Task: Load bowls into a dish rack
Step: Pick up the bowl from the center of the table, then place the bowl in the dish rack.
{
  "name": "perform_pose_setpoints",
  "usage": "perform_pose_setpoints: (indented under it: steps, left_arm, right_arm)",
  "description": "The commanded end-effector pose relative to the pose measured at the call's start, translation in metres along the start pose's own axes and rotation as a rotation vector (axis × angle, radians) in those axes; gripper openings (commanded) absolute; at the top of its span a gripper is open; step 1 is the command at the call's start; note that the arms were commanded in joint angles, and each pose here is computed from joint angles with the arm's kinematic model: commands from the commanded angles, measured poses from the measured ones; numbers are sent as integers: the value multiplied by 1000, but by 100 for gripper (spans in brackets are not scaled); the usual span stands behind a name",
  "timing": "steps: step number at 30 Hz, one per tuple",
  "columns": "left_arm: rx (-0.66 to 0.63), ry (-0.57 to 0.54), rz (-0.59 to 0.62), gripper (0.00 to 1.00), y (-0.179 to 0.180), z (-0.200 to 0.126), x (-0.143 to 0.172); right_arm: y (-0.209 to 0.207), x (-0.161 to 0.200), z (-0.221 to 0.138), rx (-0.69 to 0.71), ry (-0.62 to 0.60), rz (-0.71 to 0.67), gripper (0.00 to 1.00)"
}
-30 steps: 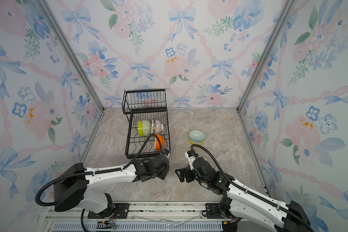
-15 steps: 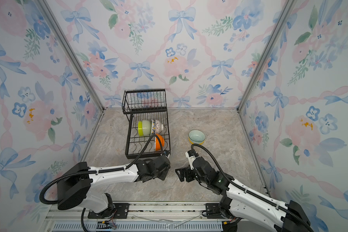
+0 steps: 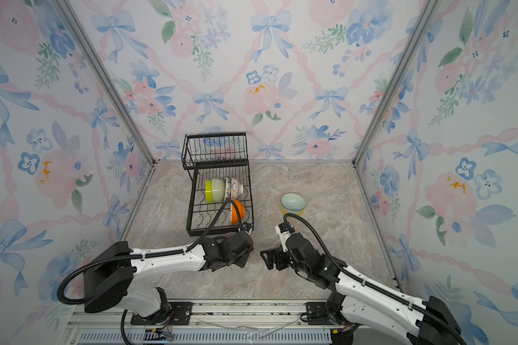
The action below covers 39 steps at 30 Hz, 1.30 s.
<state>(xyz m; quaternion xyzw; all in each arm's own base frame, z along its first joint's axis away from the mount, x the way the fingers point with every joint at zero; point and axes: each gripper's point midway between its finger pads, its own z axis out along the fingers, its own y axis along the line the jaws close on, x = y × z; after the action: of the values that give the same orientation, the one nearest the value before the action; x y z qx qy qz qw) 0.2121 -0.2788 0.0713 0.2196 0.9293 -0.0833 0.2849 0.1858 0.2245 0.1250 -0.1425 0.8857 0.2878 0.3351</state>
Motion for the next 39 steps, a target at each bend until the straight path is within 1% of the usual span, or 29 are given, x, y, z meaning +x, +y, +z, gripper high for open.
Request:
perform_pose_setpoints:
  steps: [1, 4, 9, 13, 15, 19, 21, 27, 34, 39]
  left_arm:
    - [19, 10, -16, 1, 0, -7, 3]
    - [33, -2, -27, 0, -1, -14, -1]
    - [100, -42, -53, 0, -6, -32, -12]
    - [187, -94, -107, 0, -3, -52, -27]
    - [253, -135, -140, 0, 0, -65, -36]
    - [352, -228, -202, 0, 17, -90, -57]
    - [383, -245, -226, 0, 28, -93, -56]
    - [500, -346, -318, 0, 58, -112, -74]
    - [601, -494, -395, 0, 89, -135, -95]
    - [650, -578, -474, 0, 119, -139, -108]
  right_arm:
    - [-8, -1, 3, 26, -12, 13, 96]
    - [-6, -3, 5, 19, -11, 14, 96]
    - [1, -13, 6, 4, -19, 3, 96]
    - [10, -25, 7, -11, -28, -17, 96]
    - [16, -33, 7, -18, -35, -27, 96]
    - [27, -49, 8, -35, -49, -44, 96]
    - [32, -58, 8, -39, -58, -54, 96]
    - [48, -77, 11, -65, -66, -78, 96]
    - [54, -84, 21, -70, -51, -89, 96]
    - [56, -86, 29, -66, -38, -91, 96]
